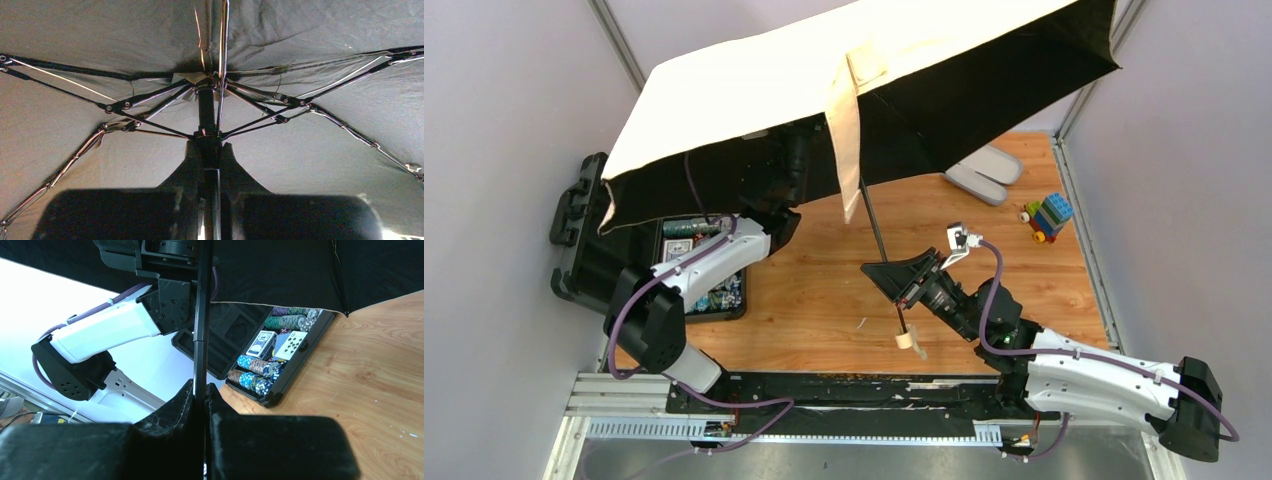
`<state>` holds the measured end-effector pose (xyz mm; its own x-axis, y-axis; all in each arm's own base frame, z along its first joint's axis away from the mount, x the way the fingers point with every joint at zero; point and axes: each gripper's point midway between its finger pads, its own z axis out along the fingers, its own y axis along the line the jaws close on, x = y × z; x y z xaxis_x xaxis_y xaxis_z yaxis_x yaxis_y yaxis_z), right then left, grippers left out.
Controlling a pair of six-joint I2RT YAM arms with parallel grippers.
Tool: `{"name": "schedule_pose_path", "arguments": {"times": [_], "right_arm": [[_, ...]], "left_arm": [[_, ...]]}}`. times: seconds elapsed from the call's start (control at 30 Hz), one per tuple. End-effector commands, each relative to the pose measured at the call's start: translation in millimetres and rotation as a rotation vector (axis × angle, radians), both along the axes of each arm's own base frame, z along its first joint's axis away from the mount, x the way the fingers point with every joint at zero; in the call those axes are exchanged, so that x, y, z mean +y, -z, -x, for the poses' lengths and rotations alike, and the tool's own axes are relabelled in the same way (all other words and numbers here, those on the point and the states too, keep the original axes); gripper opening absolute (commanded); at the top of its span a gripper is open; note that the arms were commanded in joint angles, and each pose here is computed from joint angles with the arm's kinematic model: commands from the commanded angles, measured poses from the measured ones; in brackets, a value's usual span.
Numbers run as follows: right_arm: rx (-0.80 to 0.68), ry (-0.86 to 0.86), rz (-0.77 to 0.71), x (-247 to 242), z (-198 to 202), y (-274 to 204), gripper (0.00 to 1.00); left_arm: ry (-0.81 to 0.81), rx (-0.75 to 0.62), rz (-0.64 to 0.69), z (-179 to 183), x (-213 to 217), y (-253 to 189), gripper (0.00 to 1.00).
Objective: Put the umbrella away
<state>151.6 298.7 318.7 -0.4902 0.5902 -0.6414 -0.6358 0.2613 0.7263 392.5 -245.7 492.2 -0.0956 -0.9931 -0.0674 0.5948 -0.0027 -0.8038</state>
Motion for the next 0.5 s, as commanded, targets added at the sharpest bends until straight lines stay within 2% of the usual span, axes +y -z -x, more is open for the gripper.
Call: {"name": "schedule_pose_path", "arguments": {"times": [0.0, 0.17, 0.27, 0.4, 0.47], "right_arm": [[-0.082, -0.012, -0.107, -9.6, 8.9, -39.3, 0.00], [-0.154, 0.007, -0.006, -4.5, 5.4, -43.4, 0.00], [-0.243, 0.011, 0.104, -0.2, 4.4, -39.6, 0.00], [-0.316, -0.025, 0.156, 1.9, 11.8, -36.0, 0.00], [-0.326, -0.026, 0.171, 2.1, 11.9, -36.7, 0.05]], "left_arm": [[-0.022, -0.032, -0.005, 10.6, 12.5, -27.7, 0.00], [-0.019, -0.010, -0.042, 11.5, 11.3, -21.3, 0.00], [-0.027, -0.031, -0.034, 17.3, 16.7, -22.7, 0.00], [0.020, -0.089, -0.010, 25.7, 19.6, -32.5, 0.00], [0.058, -0.122, -0.002, 33.1, 16.4, -37.3, 0.00]]}}
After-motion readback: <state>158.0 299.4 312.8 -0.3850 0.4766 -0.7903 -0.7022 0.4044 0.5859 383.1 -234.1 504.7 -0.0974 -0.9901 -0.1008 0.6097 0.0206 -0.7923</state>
